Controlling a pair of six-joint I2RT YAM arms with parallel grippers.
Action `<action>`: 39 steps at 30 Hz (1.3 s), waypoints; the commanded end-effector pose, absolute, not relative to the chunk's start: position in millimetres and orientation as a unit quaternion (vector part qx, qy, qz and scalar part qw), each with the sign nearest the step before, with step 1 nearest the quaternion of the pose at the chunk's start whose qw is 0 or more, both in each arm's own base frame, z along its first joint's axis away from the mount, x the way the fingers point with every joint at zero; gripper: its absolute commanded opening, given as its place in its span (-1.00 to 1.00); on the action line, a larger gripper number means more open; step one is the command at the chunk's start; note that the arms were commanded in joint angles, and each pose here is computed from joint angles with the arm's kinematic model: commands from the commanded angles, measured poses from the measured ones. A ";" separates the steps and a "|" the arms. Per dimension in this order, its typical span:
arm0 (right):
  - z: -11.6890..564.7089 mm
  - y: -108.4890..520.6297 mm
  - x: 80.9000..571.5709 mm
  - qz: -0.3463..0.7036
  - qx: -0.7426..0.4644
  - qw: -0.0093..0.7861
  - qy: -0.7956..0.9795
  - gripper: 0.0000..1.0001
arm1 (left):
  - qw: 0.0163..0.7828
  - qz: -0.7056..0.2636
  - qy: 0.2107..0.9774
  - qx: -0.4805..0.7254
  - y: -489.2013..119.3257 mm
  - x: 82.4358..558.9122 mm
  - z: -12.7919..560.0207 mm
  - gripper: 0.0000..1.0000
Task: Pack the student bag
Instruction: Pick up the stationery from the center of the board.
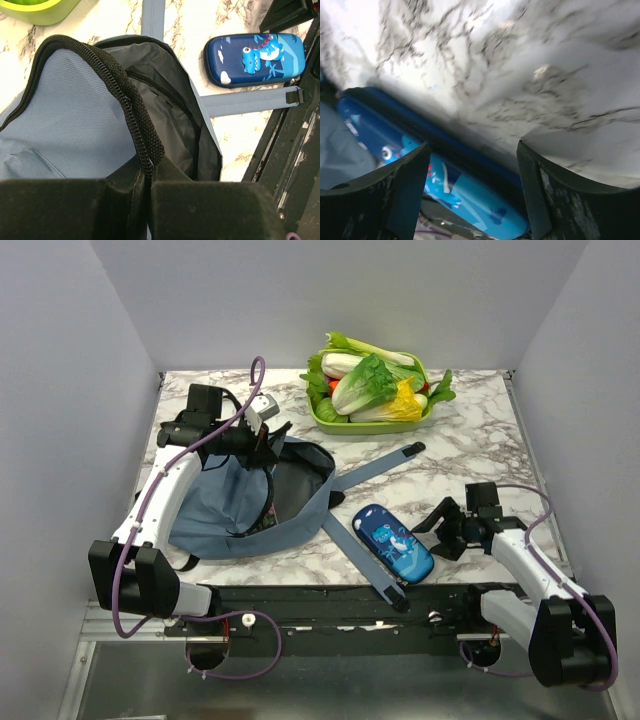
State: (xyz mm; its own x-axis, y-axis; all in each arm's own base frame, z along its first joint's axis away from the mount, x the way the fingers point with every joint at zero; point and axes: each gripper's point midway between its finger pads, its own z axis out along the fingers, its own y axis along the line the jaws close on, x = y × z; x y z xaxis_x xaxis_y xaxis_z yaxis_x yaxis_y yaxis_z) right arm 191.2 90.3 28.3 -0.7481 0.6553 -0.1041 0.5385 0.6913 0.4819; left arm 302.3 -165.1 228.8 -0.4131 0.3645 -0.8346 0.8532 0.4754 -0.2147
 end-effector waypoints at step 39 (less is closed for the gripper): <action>53.4 199.5 151.7 0.410 0.026 0.084 0.908 0.75 | 0.389 -0.349 0.757 0.393 -180.3 295.9 256.7 -0.82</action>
